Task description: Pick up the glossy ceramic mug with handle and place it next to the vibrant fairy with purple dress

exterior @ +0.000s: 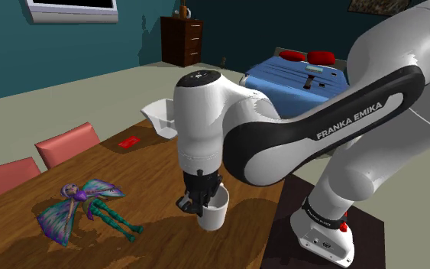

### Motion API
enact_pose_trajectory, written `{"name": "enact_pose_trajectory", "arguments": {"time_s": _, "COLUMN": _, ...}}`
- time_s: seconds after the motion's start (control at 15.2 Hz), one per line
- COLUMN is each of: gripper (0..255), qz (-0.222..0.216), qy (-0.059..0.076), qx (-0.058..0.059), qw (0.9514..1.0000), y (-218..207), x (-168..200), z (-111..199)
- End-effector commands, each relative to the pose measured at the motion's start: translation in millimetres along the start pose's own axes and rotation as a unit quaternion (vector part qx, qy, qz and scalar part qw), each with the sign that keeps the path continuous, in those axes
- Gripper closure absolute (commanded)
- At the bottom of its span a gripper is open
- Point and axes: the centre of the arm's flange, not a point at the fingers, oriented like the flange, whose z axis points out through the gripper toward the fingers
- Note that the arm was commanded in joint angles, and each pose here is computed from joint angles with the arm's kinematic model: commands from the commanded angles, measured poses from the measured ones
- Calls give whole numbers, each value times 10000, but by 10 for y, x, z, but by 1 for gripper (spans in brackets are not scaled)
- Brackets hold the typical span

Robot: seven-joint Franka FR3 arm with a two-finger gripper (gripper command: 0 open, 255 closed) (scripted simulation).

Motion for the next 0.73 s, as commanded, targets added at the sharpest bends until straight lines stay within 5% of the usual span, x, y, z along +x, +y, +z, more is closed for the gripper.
{"name": "enact_pose_trajectory", "arguments": {"time_s": 0.0, "gripper": 255, "qz": 0, "qy": 2, "qx": 3, "qw": 10000, "y": -12, "x": 9, "z": 109}}
{"name": "enact_pose_trajectory", "arguments": {"time_s": 0.53, "gripper": 255, "qz": 0, "qy": 2, "qx": 3, "qw": 10000, "y": -16, "x": 12, "z": 156}}
{"name": "enact_pose_trajectory", "arguments": {"time_s": 0.59, "gripper": 0, "qz": 0, "qy": 2, "qx": 3, "qw": 10000, "y": -16, "x": 12, "z": 156}}
{"name": "enact_pose_trajectory", "arguments": {"time_s": 0.66, "gripper": 0, "qz": 0, "qy": 2, "qx": 3, "qw": 10000, "y": -16, "x": 12, "z": 156}}
